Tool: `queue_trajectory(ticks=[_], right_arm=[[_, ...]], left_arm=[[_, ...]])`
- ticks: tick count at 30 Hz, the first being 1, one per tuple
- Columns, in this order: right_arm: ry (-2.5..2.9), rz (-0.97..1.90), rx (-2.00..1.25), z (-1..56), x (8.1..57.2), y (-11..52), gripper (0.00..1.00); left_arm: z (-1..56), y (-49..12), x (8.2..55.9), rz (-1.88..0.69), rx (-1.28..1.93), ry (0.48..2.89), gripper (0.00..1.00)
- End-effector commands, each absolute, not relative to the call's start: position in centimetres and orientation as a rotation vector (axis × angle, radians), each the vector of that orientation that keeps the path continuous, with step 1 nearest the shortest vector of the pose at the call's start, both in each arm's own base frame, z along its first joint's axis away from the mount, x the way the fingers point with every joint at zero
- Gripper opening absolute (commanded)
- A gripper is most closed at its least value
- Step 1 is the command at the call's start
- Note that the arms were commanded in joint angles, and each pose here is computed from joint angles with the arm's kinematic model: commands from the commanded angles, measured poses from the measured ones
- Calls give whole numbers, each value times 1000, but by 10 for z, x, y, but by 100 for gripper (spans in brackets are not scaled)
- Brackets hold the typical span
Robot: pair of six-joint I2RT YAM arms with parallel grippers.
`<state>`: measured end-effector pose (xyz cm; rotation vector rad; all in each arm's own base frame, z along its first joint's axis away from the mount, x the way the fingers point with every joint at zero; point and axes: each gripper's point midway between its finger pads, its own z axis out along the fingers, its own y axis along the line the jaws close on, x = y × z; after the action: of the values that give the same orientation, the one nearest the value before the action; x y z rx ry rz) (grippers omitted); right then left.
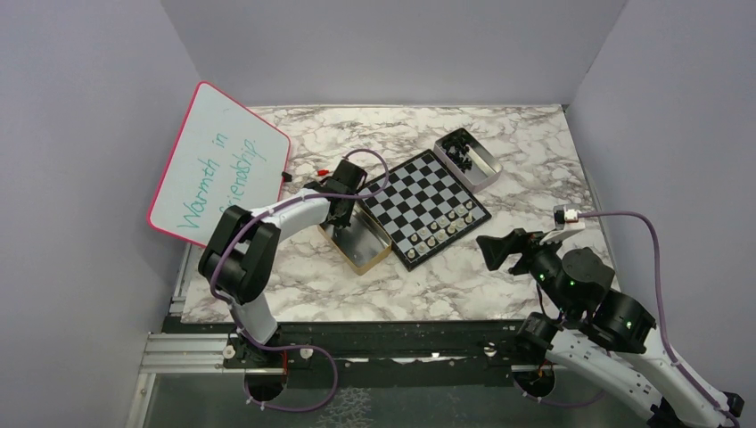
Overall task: Set up the chess pieces on the board
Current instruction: Pick up the chess piece from the storage box.
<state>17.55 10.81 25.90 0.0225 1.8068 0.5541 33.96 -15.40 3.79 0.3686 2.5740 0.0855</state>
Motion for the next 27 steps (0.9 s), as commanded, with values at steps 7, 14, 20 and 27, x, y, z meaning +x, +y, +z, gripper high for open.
queue_trajectory(ticks=[7,14,20,27], right_arm=[[1778,548,45,264,177,104,99],[1776,552,47,263,177,104,99],[1783,559,46,261,177,106,99],[1782,570,44,261,178,110,99]], left_arm=[[38,-167,347,9,440,2562,17],[36,-172,345,-25,486,2571,11],[45,-177,342,-69,499,2570,2],[67,-183,333,-157,473,2536,0]])
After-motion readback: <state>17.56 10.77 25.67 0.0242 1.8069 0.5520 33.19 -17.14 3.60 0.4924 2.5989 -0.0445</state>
